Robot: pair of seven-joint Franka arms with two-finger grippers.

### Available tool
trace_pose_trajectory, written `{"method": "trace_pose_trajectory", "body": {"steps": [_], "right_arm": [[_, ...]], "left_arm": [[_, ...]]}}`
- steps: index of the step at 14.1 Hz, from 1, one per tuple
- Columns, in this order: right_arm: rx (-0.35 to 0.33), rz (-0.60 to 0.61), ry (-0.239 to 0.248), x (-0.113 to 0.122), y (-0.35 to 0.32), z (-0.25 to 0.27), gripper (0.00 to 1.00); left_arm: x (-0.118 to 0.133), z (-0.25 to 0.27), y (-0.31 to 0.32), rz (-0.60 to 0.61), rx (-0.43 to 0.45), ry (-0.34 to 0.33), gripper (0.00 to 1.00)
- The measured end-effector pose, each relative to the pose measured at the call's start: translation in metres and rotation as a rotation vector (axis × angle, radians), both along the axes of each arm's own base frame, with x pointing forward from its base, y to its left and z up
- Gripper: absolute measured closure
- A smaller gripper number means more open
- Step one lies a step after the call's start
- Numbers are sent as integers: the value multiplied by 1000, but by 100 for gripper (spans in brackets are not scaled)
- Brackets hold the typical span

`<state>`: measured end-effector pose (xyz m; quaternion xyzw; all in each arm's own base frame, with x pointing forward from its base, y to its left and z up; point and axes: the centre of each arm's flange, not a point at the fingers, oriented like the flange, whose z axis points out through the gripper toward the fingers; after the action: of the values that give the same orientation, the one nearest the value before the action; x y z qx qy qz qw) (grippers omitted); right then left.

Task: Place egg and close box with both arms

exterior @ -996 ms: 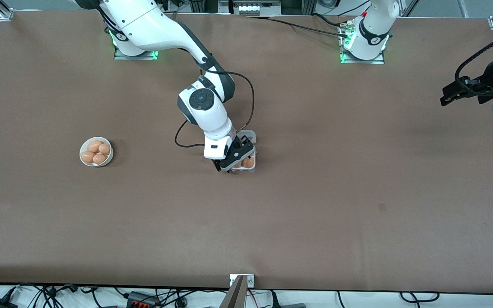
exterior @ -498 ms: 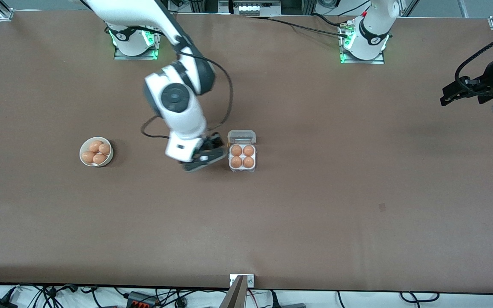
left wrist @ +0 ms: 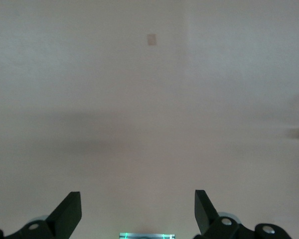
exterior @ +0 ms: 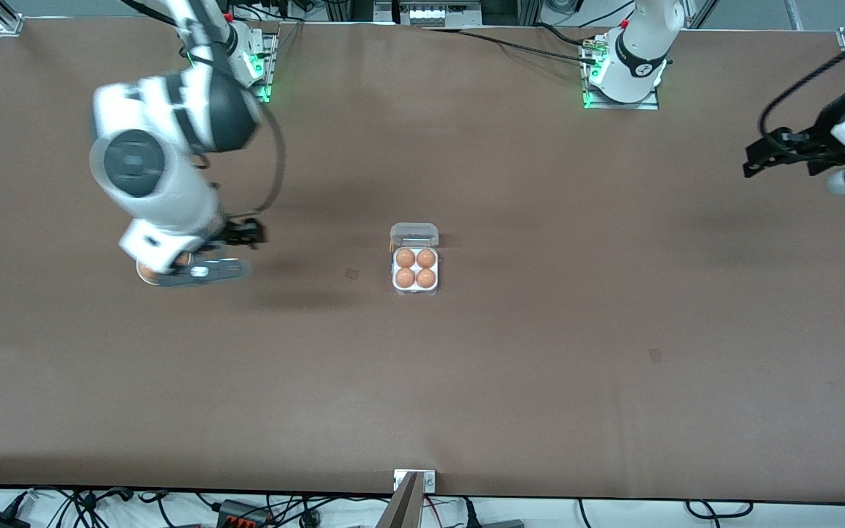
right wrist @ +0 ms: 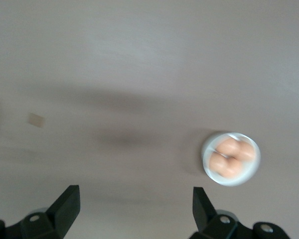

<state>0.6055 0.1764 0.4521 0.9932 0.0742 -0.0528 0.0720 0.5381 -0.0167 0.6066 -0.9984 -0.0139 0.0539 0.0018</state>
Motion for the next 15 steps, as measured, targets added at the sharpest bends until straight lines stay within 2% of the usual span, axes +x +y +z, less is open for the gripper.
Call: {"method": "trace_pose_trajectory", "body": {"steps": [2,5,10,13,15], "right_arm": [[24,-4,30,-3,-61,33,0],[112,60,54,-12,-145,66,0],[173,14,13,-25,-227,84,0],[189,-47,-40,-45,-235,87,0],[187,-85,-52,-59,-228,92,0]], "left_arm": [[-2,-1,-13,-23,0,9,0],[-5,-3,-24,-40,-20,36,0],[-11,-12,-57,-96,-51,96,0],[-14,-17,-59,-100,-63,136,0],[-16,-17,-72,-117,-100,145,0]]}}
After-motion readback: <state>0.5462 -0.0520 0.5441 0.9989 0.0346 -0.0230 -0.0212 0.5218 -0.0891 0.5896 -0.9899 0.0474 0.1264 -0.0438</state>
